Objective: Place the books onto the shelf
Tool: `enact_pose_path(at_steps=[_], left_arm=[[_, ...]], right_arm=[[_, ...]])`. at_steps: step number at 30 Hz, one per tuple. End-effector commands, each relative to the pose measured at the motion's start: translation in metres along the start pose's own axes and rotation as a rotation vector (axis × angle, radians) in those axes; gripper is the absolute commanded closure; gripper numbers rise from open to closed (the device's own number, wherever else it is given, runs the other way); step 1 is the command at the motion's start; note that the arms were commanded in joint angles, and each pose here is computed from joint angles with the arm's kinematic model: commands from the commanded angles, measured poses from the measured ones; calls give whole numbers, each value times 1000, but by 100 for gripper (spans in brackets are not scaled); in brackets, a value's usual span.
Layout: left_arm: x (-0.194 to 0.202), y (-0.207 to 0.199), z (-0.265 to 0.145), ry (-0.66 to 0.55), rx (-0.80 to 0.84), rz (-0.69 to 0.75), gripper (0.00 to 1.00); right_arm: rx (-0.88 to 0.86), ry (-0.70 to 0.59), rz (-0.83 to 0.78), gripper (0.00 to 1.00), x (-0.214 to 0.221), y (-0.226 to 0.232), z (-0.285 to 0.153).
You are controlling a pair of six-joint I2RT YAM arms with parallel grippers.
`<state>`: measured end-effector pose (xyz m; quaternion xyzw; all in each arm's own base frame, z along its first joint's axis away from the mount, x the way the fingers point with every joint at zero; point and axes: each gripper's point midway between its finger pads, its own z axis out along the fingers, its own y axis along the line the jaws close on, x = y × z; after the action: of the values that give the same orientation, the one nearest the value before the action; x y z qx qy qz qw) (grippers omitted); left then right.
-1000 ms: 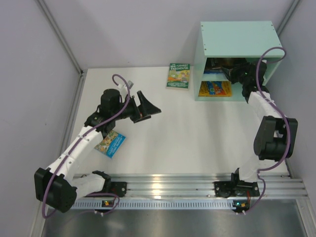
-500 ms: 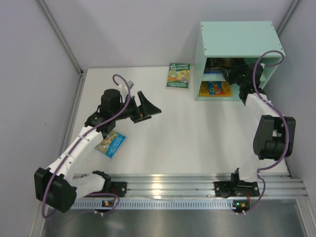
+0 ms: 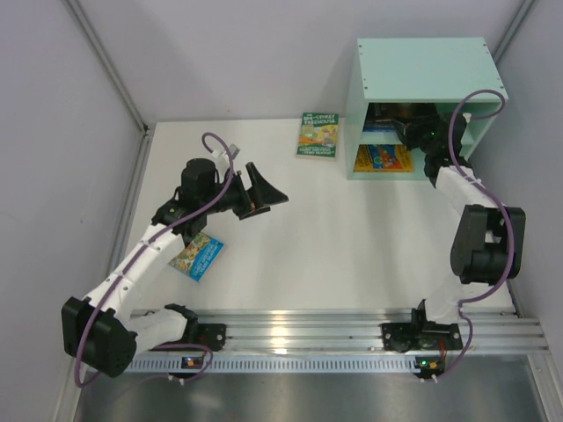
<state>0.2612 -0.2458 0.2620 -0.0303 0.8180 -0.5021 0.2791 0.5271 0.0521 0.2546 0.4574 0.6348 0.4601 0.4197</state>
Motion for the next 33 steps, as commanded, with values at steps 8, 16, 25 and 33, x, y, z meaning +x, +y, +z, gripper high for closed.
enact_pose_path(at_steps=[8, 16, 25, 33], left_arm=[[-7, -12, -2, -23, 27, 32, 3], [-8, -15, -1, -21, 33, 38, 3], [-7, -15, 0, -14, 33, 41, 3], [-8, -14, -1, -19, 23, 44, 3]], right_arm=[[-63, 14, -37, 92, 11, 19, 0], [-62, 16, -119, 68, 7, 31, -9], [-89, 40, -174, 62, 6, 41, -16], [-113, 45, -217, 54, 6, 53, -26]])
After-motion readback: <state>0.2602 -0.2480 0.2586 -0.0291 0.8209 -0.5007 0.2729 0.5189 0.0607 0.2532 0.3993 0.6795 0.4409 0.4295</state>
